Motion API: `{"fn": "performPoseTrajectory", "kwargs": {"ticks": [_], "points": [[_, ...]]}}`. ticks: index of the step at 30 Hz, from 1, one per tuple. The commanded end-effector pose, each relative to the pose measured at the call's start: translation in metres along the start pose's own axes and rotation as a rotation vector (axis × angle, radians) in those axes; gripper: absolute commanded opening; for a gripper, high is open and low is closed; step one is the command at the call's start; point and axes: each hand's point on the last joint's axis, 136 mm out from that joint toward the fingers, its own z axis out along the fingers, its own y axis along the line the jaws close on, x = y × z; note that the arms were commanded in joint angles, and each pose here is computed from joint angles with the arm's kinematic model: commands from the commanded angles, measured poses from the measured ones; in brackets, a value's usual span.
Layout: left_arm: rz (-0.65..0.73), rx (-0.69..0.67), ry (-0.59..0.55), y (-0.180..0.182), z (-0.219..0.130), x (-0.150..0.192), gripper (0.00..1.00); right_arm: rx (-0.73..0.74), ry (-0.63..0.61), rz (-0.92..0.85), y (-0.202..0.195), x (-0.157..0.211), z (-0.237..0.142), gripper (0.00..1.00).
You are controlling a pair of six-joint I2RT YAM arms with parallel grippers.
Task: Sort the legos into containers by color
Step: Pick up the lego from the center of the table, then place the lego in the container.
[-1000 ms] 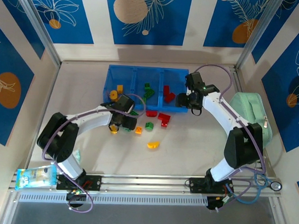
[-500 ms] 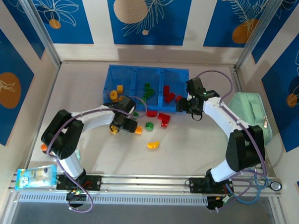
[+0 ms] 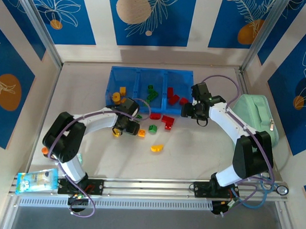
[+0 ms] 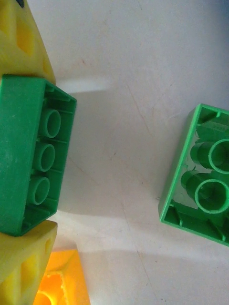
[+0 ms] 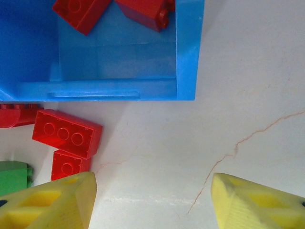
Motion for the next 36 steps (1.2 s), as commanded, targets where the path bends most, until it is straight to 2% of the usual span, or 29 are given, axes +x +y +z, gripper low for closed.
{"fn": "performPoseTrajectory", "kwargs": {"ticks": [1, 7, 10, 19, 29, 34, 36], "points": [[-0.022, 0.014, -0.09, -0.002, -0.03, -0.028, 0.6, -0.028, -0.016, 0.028, 0.001, 0.002, -0.008, 0.65], [-0.034, 0.063, -0.214, -0.012, -0.064, -0.081, 0.6, -0.033, -0.008, 0.043, -0.002, 0.013, -0.006, 0.65], [-0.037, 0.071, -0.242, -0.014, -0.071, -0.107, 0.6, -0.041, 0.002, 0.047, -0.002, 0.02, -0.006, 0.65], [-0.025, 0.096, -0.268, -0.024, -0.06, -0.168, 0.61, -0.047, 0.013, 0.055, -0.008, 0.04, -0.005, 0.65], [-0.024, 0.097, -0.249, -0.027, -0.037, -0.194, 0.63, -0.058, 0.024, 0.055, -0.006, 0.047, -0.001, 0.65], [-0.018, 0.093, -0.247, -0.028, -0.038, -0.202, 0.68, -0.067, 0.021, 0.043, 0.0, 0.044, -0.002, 0.65], [-0.016, 0.107, -0.266, -0.03, -0.044, -0.206, 0.72, -0.07, 0.02, 0.034, 0.003, 0.043, -0.002, 0.65]]}}
